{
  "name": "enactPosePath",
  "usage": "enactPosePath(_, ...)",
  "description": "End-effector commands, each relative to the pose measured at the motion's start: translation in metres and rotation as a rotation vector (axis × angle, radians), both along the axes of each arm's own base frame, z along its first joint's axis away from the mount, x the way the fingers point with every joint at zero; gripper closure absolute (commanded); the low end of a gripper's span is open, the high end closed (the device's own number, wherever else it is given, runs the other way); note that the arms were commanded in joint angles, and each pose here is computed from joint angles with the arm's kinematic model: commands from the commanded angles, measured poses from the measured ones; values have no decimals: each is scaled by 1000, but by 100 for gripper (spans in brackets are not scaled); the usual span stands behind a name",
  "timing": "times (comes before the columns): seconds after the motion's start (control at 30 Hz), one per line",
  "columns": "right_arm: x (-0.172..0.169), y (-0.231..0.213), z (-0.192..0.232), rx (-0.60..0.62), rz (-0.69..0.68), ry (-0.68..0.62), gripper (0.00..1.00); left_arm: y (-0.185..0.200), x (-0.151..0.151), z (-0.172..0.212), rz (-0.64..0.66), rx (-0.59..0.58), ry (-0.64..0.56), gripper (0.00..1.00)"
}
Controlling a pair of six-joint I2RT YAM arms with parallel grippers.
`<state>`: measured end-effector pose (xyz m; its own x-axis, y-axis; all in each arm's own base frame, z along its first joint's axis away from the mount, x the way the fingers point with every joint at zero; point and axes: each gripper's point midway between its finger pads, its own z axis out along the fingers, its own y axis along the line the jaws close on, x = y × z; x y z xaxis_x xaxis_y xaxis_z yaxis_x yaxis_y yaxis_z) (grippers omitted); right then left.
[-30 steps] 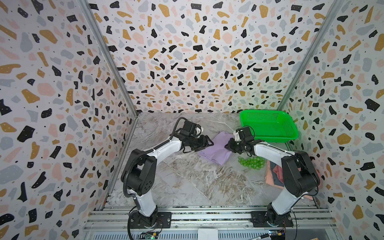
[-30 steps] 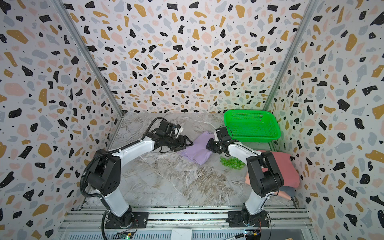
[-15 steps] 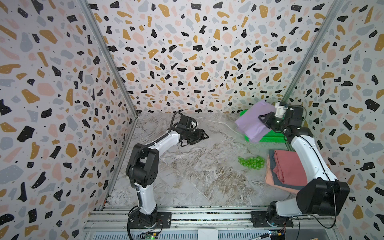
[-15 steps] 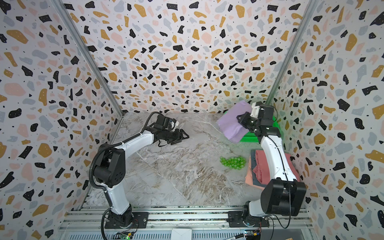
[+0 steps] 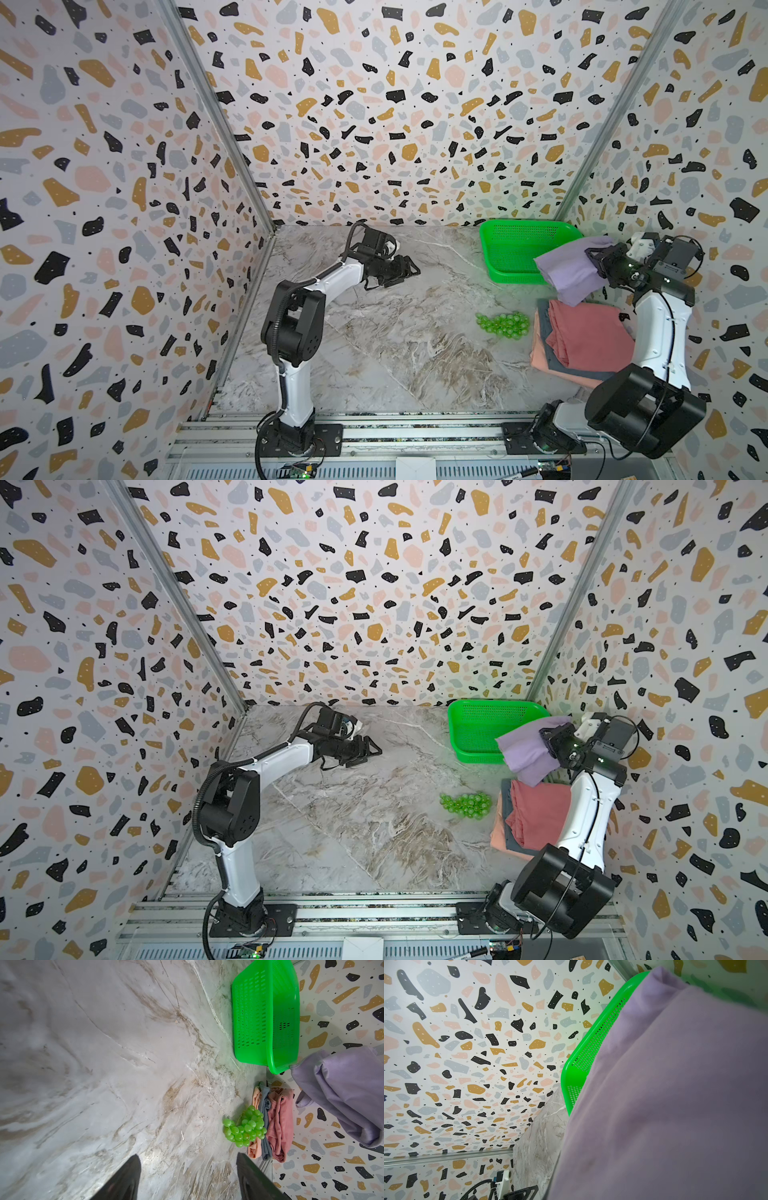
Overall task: Fold and stack the t-shirts
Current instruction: 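Carry the bundle with the right gripper onto the folded pink shirt stack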
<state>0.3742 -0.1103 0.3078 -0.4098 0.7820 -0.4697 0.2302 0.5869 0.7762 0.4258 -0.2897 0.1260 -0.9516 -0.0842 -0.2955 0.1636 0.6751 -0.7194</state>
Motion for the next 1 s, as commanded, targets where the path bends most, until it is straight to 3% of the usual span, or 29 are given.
enactPosePath(0.0, -2, 8, 22, 28, 21, -66, 100, -8, 9, 12, -19, -50, -29, 27)
enactPosePath(0.2, -28, -11, 38, -44, -100, -81, 100, -10, 10, 8, -28, -57, -18, 27)
enactPosePath(0.37, -74, -29, -47, -137, -260, 117, 95, -12, 7, 5, -37, -74, 0, 27)
enactPosePath(0.4, -90, -32, -77, -109, -307, 182, 84, -12, 6, 6, -40, -75, -1, 27)
enactPosePath(0.43, -105, -34, -103, -65, -350, 234, 58, -12, 5, 5, -41, -74, 3, 27)
enactPosePath(0.47, -120, -35, -126, -27, -394, 289, 40, -11, 4, 4, -43, -71, 8, 27)
enactPosePath(0.5, -138, -37, -148, 6, -450, 355, 32, -11, 3, 3, -47, -67, 12, 27)
enactPosePath(0.63, -171, -49, -165, -37, -587, 472, 20, -8, -2, 1, -48, -58, 25, 27)
enactPosePath(0.77, -175, -63, -146, -105, -650, 464, 19, -7, -4, 4, -45, -57, 19, 27)
enactPosePath(0.83, -176, -70, -137, -134, -675, 455, 12, -7, -4, 7, -45, -57, 14, 27)
enactPosePath(0.97, -182, -70, -133, -137, -690, 467, 11, -5, -4, 10, -45, -49, -6, 27)
